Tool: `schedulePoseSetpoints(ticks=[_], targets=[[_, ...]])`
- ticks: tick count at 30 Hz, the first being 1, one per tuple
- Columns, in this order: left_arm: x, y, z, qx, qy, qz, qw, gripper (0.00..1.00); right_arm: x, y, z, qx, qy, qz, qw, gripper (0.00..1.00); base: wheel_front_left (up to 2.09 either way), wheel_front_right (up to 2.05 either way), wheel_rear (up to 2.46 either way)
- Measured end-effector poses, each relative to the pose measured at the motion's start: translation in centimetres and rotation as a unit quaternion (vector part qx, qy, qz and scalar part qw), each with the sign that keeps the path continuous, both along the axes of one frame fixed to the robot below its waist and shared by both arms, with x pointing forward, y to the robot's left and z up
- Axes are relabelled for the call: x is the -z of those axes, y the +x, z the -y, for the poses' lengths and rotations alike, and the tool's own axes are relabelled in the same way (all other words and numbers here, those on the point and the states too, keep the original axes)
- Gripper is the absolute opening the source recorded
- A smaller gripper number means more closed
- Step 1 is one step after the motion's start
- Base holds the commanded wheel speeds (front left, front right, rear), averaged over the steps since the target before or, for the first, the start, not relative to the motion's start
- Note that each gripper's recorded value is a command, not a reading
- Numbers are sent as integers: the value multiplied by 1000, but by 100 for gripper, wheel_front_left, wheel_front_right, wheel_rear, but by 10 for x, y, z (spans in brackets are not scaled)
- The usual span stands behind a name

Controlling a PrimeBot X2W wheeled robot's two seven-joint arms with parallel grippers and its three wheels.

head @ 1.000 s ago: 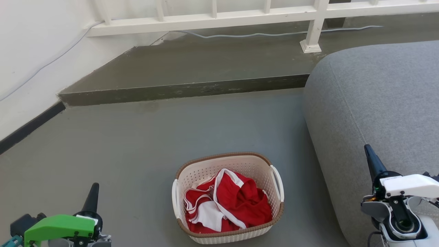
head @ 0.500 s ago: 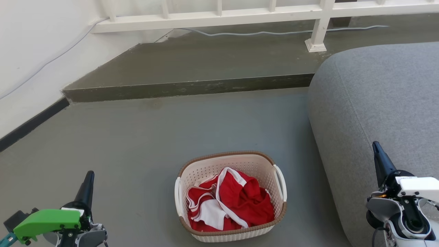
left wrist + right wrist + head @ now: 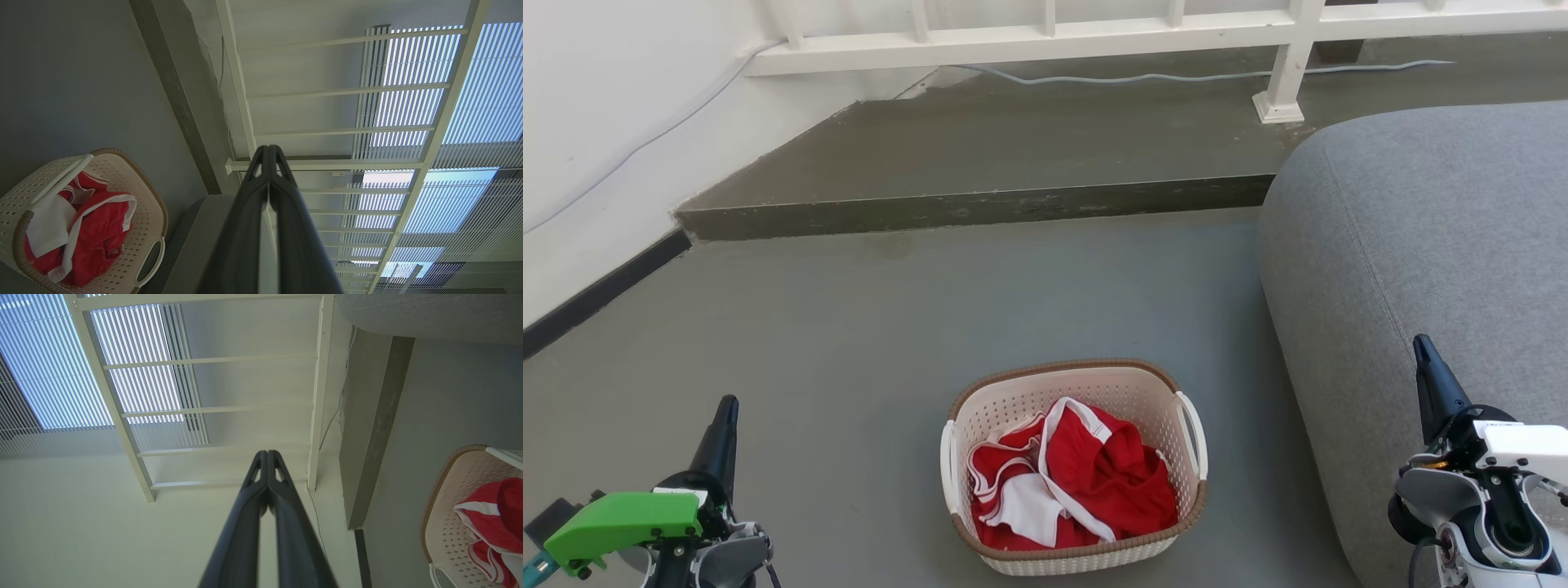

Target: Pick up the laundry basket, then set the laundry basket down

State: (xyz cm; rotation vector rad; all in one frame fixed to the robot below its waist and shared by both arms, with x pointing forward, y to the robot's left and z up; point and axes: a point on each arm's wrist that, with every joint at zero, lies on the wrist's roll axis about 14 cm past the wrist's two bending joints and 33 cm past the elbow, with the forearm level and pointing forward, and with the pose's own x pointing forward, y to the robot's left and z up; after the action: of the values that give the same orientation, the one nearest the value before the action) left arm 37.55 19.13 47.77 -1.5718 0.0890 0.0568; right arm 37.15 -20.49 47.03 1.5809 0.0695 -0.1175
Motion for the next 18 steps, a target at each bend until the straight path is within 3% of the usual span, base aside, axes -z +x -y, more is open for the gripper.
schedulePoseSetpoints(ticks=[18], targets=[[0, 0, 0, 0, 0, 0, 1000, 0, -1, 1, 0, 0, 0, 2, 1000, 0, 0, 0, 0]])
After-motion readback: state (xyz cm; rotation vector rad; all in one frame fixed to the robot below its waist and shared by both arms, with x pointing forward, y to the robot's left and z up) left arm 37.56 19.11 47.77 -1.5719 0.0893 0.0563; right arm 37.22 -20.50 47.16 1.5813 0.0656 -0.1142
